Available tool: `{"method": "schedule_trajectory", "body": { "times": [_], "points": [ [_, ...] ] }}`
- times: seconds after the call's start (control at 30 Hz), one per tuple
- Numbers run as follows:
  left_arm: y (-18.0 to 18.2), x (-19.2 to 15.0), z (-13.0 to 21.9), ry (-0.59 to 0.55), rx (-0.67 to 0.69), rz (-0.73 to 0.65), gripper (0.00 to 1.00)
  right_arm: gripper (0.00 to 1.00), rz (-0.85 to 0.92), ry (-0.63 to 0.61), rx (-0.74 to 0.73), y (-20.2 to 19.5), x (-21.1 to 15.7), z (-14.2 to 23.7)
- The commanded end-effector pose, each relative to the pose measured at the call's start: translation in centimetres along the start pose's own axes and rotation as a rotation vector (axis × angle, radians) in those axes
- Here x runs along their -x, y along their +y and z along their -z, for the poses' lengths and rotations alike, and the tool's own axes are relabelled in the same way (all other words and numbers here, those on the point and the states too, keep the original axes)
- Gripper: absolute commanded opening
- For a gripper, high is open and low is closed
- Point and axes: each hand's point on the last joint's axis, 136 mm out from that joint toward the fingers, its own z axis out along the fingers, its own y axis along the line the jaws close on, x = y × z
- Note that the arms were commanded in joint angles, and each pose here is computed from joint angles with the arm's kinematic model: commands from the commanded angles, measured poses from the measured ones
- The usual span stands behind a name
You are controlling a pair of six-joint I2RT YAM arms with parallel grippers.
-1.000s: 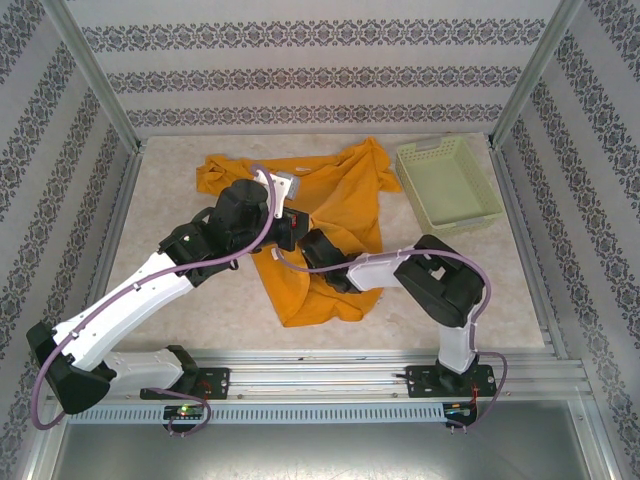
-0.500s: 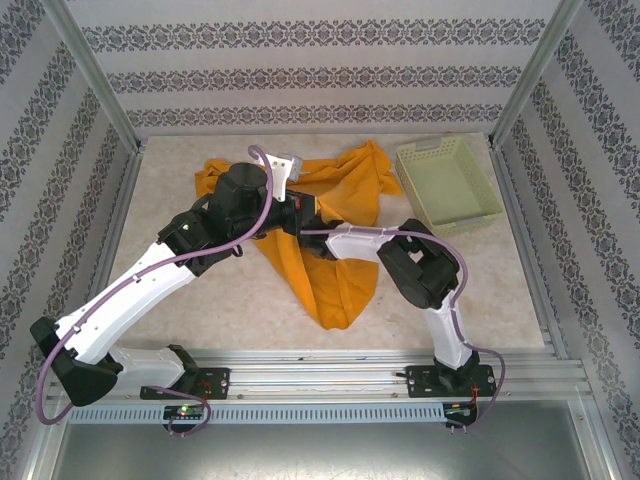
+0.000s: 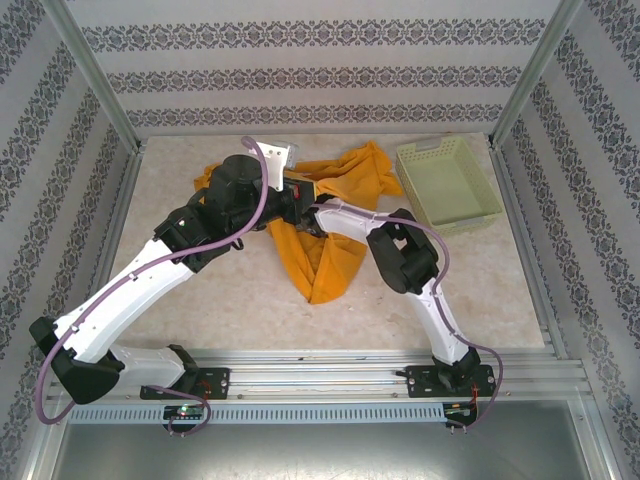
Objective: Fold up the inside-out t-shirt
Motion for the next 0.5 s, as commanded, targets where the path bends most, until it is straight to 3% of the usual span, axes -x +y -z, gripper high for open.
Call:
{"method": "schedule_trajectory", "body": {
  "times": [0.0,0.17,0.33,0.47],
  "points": [
    [-0.1,2.9,0.6,-0.092,0.006,0.006,0.00,0.76,0.037,0.121,-0.082,-1.6,-2.4,-1.3],
    [2.1,3.7,0.8,-0.113,0.101,0.018,0.00,0.43,0.056,0.125,-0.067,-1.6,-2.7,-1.4],
    [5.8,4.1,0.0,-0.103,0.225,0.028,0.00,0.14,0.114,-0.005,0.062,0.0,-2.1,1.6],
    [10.5,4.5,-0.8,-0.087,0.358,0.060,0.00,0.00,0.236,-0.104,0.175,2.0,-2.7,5.5]
  ]
}}
